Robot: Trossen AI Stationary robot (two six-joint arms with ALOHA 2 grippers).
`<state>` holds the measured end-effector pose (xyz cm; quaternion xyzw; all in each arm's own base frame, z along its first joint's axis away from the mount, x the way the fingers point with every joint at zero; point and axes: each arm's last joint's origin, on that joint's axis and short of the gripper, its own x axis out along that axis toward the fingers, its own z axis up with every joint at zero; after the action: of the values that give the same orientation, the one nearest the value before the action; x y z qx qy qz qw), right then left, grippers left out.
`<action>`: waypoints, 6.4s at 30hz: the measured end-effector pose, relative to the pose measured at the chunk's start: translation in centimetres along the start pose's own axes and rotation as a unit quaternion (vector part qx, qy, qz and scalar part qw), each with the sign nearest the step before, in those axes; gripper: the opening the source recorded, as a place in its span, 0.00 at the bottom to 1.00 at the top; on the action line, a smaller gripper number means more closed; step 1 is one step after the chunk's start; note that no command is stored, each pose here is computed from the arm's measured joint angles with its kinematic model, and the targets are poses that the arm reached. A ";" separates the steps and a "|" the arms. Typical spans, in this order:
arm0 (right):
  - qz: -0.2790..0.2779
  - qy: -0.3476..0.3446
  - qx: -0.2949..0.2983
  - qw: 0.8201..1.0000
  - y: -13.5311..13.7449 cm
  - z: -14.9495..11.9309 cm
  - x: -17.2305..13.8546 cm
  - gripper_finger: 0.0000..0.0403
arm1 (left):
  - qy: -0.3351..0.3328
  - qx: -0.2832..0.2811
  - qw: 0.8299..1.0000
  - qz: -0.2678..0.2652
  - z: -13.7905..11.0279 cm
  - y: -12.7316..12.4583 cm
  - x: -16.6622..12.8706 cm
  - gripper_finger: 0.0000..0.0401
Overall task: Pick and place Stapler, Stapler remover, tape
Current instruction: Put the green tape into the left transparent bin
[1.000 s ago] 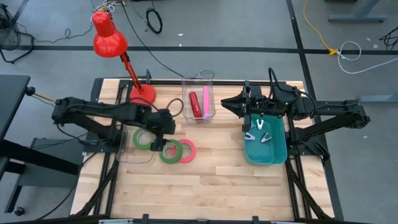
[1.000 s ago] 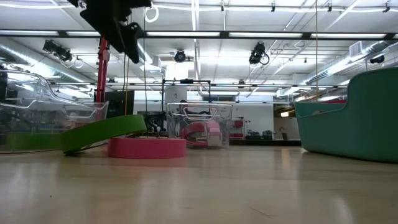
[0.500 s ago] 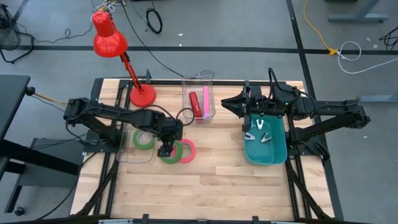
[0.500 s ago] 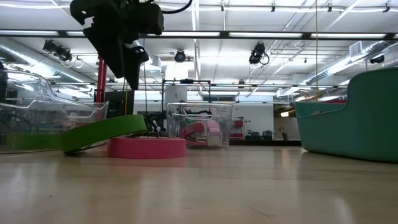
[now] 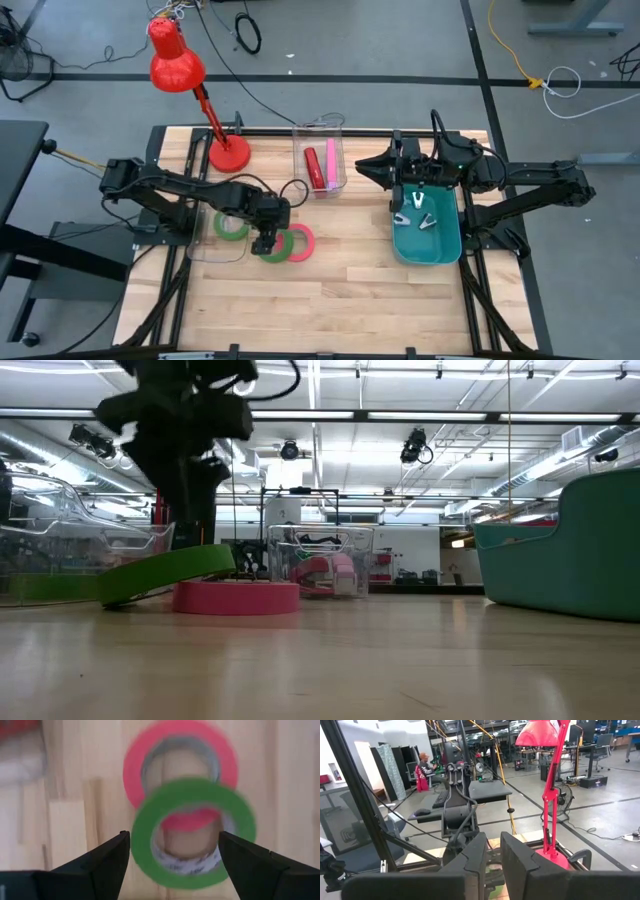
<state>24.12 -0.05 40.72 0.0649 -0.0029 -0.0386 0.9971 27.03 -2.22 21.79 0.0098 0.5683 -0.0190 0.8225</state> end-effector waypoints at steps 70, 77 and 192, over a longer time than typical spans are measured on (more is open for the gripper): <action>-0.005 0.026 -0.002 1.000 -0.1 -0.5 0.0 0.14 | 0.020 0.057 0.997 0.043 -2.7 0.5 5.4 0.33; -0.005 0.026 -0.002 1.000 -0.1 -0.5 0.0 0.14 | 0.020 0.057 0.997 0.043 -2.7 0.5 5.4 0.28; -0.005 0.031 -0.022 0.999 -0.1 -0.6 0.0 0.14 | 0.230 -0.001 0.972 0.052 -7.6 -1.1 -5.1 0.37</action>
<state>24.11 -0.06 40.11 0.0445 0.0291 -0.0416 0.9977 18.05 -2.93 23.83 0.0428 0.7410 0.0277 0.6695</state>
